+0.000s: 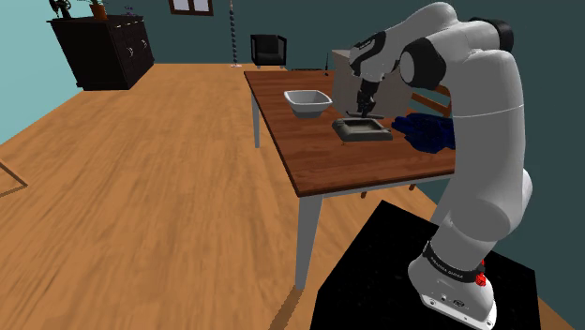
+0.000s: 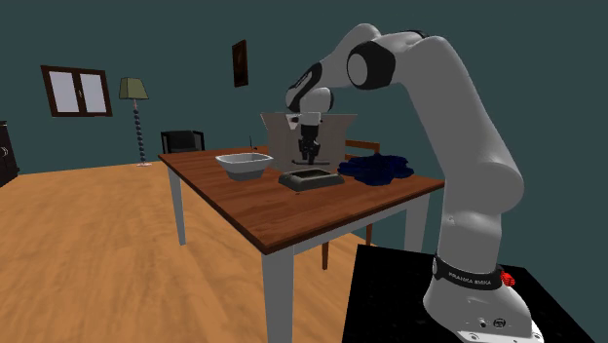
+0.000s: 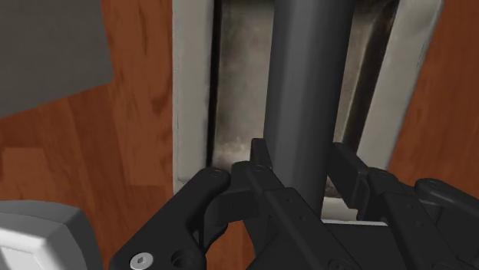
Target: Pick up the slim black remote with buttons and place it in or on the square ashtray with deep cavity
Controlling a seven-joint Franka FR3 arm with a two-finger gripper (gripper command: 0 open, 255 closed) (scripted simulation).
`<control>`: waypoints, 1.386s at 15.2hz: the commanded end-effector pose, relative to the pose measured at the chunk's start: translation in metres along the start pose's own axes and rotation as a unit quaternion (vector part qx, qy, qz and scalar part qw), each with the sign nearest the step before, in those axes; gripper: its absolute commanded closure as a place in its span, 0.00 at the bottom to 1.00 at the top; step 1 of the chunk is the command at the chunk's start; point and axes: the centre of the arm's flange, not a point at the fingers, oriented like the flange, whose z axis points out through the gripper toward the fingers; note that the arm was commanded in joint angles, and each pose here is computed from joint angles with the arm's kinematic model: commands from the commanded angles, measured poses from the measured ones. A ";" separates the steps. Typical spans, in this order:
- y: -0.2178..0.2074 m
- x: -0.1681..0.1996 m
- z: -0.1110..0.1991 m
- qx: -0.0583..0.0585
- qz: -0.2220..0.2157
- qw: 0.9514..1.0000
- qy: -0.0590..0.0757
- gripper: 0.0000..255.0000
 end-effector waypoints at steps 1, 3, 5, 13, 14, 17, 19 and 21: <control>0.001 -0.002 0.010 0.000 0.000 1.000 0.000 1.00; 0.000 -0.002 0.020 0.000 0.000 1.000 0.000 1.00; -0.001 -0.002 0.031 0.000 0.000 1.000 0.000 1.00; -0.002 -0.002 0.044 0.000 0.000 1.000 0.000 1.00; -0.002 -0.002 0.044 0.000 0.000 1.000 0.000 1.00; -0.002 -0.002 0.044 0.000 0.000 1.000 0.000 0.00; -0.002 -0.002 0.044 0.000 0.000 1.000 0.000 0.00; -0.002 -0.002 0.044 0.000 0.000 1.000 0.000 0.00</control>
